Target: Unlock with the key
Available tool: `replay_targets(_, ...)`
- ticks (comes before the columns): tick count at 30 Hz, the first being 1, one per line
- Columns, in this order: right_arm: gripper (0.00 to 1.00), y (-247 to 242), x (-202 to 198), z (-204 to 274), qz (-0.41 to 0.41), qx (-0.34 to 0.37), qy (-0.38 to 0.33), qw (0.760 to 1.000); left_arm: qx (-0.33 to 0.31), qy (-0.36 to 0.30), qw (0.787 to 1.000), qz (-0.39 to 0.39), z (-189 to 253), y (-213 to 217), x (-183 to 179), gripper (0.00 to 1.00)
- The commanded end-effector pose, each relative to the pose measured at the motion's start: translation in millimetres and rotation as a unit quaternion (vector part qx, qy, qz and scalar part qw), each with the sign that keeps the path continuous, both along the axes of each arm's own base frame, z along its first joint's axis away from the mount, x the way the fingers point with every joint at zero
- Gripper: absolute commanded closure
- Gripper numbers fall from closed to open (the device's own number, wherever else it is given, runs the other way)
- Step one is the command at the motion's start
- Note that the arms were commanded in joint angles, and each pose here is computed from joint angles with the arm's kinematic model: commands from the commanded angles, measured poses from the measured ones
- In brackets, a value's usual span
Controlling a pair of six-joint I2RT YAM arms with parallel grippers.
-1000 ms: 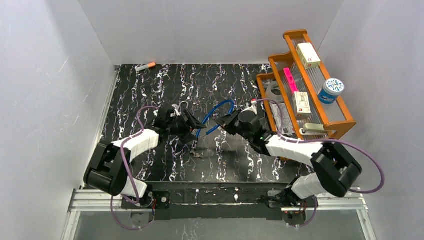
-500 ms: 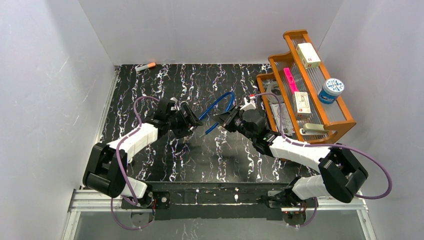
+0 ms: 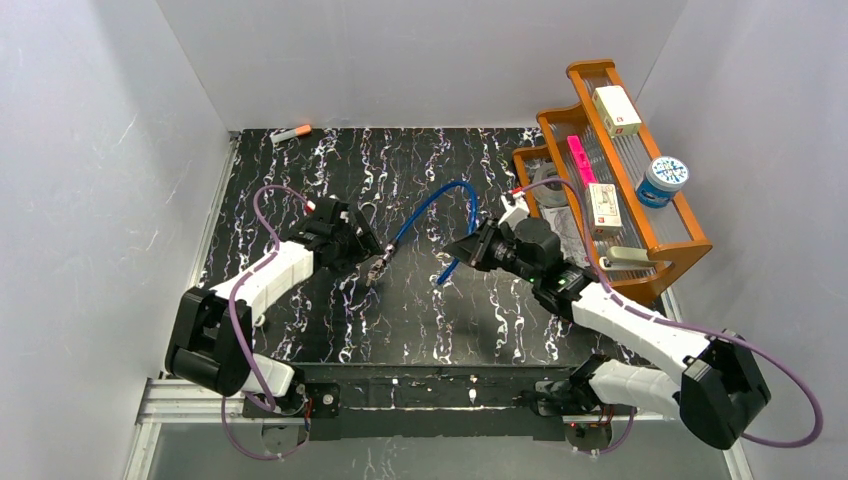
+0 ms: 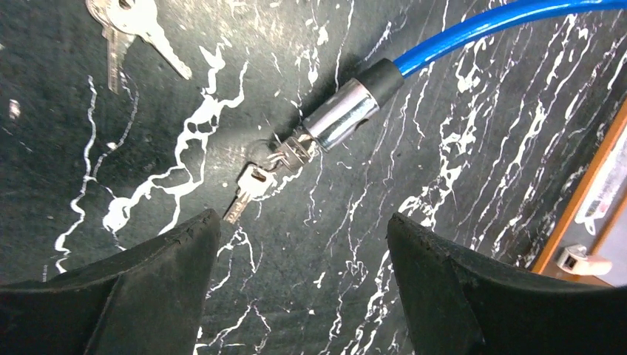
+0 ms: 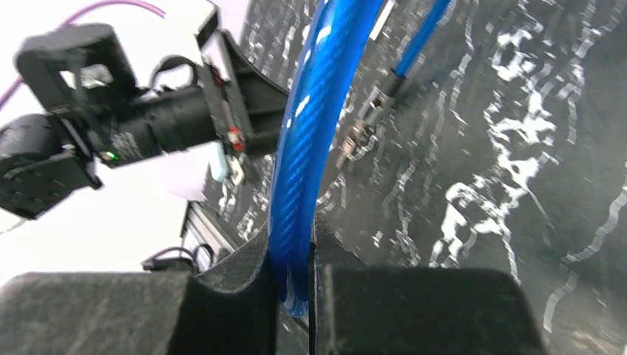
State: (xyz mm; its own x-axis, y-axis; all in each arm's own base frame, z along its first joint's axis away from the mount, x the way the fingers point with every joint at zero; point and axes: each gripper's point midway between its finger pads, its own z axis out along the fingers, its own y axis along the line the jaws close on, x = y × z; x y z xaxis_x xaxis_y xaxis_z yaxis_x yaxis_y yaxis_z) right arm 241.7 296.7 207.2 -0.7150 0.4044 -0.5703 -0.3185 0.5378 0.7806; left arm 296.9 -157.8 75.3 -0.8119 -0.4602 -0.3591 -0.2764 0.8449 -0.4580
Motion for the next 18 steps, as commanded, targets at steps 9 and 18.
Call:
replay_targets(9,0.73,-50.7,-13.5,-59.5,0.069,-0.116,0.105,0.985,0.078,-0.020,0.996,0.023,1.0,26.1,29.4,0.20)
replay_targets(18,0.31,-93.4,13.6,-82.3,-0.022,-0.237,0.122,0.964,0.092,-0.020,0.995,0.013,6.7,32.5,27.7,0.20)
